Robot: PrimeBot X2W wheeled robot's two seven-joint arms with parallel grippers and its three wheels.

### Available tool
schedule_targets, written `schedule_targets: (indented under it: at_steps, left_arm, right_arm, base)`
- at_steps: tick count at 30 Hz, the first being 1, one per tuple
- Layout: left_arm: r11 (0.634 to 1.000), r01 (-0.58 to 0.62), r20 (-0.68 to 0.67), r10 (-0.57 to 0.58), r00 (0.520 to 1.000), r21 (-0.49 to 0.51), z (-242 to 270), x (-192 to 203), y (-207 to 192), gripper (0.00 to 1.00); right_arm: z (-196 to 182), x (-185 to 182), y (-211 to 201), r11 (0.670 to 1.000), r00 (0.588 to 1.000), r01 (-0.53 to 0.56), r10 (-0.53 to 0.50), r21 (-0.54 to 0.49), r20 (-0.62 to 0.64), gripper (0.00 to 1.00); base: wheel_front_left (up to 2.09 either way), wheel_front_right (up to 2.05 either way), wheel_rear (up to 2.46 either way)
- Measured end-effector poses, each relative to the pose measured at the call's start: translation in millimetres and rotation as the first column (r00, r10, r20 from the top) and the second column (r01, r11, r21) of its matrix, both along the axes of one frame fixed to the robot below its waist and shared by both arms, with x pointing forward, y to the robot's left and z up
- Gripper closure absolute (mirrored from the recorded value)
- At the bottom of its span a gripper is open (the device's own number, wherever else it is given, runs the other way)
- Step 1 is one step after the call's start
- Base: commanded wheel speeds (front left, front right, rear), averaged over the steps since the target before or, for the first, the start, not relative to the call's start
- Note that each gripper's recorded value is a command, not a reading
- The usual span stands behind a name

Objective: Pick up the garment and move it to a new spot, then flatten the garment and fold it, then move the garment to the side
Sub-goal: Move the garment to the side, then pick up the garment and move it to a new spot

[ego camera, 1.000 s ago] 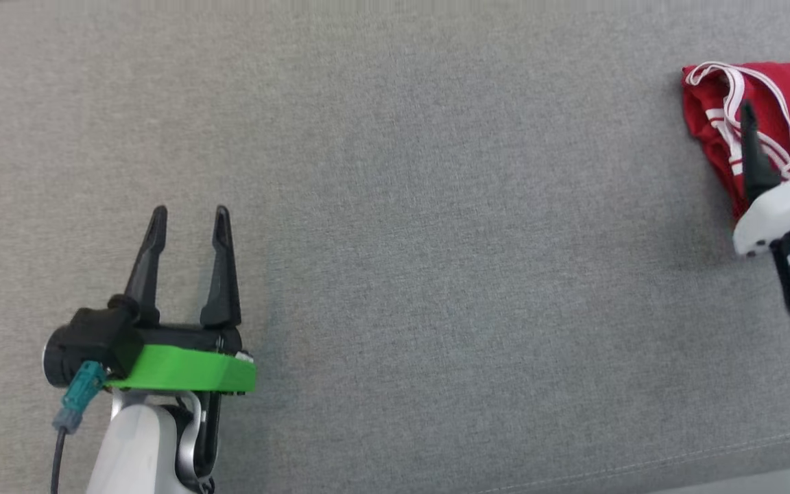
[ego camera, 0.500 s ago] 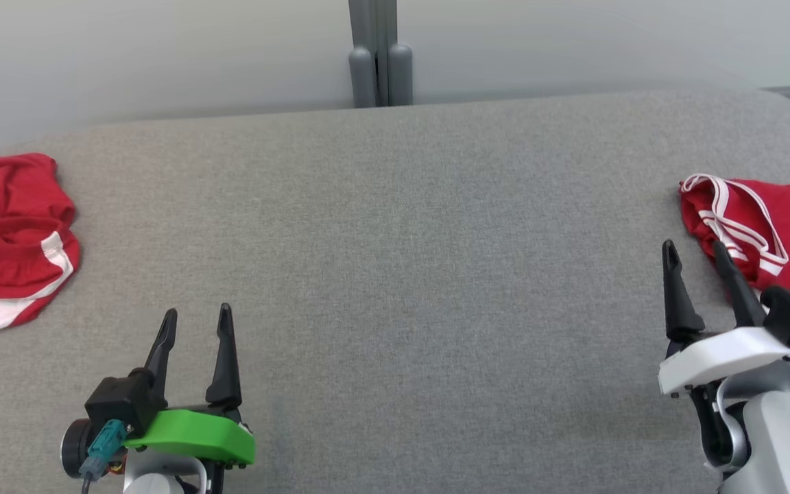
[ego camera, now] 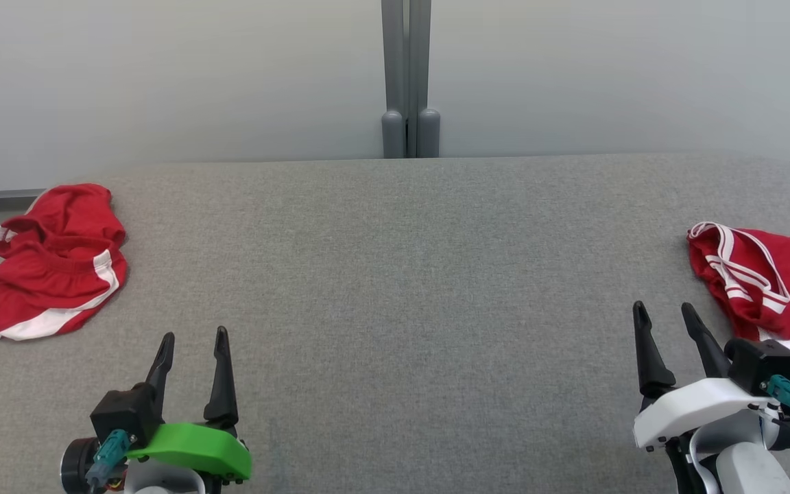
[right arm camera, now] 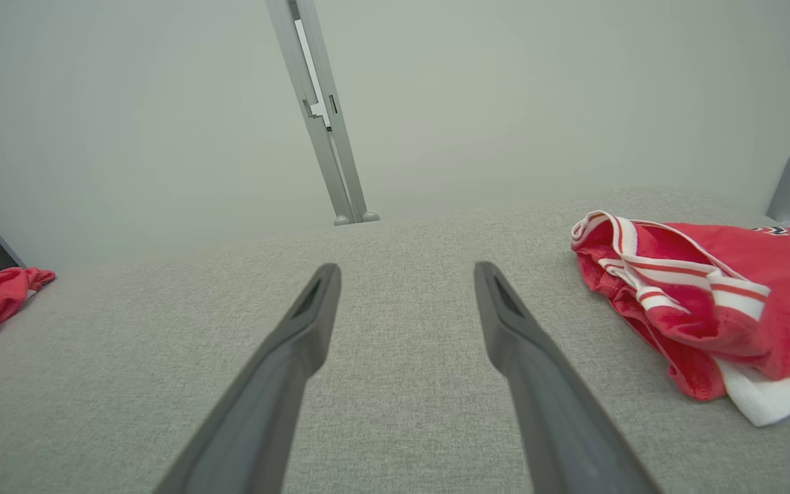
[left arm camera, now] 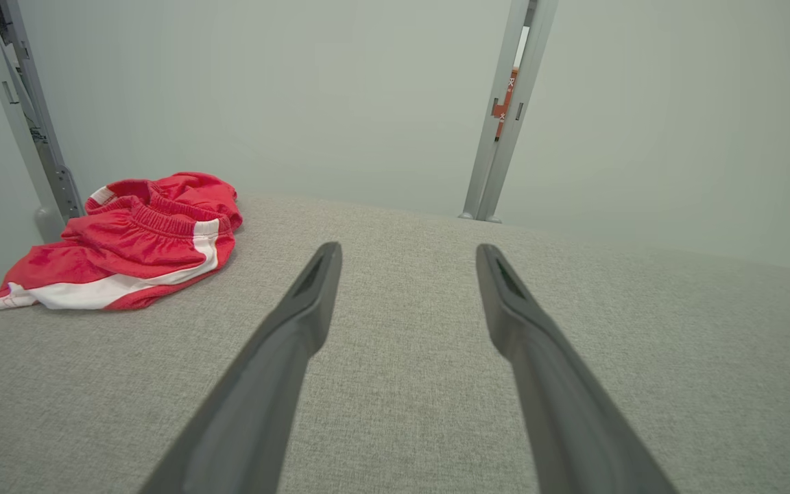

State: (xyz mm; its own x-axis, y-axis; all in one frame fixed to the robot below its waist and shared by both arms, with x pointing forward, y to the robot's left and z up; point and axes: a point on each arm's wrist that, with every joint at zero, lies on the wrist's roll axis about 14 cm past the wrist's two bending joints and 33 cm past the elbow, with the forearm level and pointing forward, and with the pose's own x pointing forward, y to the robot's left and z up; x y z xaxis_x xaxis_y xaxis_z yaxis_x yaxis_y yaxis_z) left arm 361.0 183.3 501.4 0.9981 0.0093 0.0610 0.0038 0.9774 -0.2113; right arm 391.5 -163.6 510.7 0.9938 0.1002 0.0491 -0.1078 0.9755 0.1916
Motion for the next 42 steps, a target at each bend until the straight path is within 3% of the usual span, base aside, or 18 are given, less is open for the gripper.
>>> schedule_targets:
  at_steps: [14, 22, 33, 42]
  left_arm:
    - [1.0, 0.013, 0.002, -0.013, 1.0, -0.002, 0.7, 1.2, -4.3, 0.0]
    - [0.999, -0.035, -0.004, 0.035, 0.999, -0.003, -2.0, -6.8, 10.7, 0.0]
    - [0.982, -0.19, -0.01, 0.19, 0.982, 0.009, -5.6, -42.3, 59.5, 0.0]
    - [0.935, -0.355, -0.006, 0.355, 0.935, 0.009, -7.1, -86.6, 108.2, 0.0]
  right_arm:
    - [-7.5, -4.2, 2.1, 1.0, 1.0, -0.002, 0.002, -0.015, -0.027, 0.0]
    - [-10.5, -1.1, 12.0, 0.999, 0.999, -0.031, 0.03, -0.017, -0.038, 0.0]
    - [-13.2, 12.2, 74.8, 0.98, 0.979, -0.2, 0.2, 0.006, -0.045, 0.0]
    - [-15.3, 15.4, 130.9, 0.939, 0.938, -0.344, 0.344, 0.014, -0.048, 0.0]
  base:
    - [0.0, 0.0, 0.0]
    - [0.0, 0.0, 0.0]
    - [0.0, 0.0, 0.0]
    - [0.0, 0.0, 0.0]
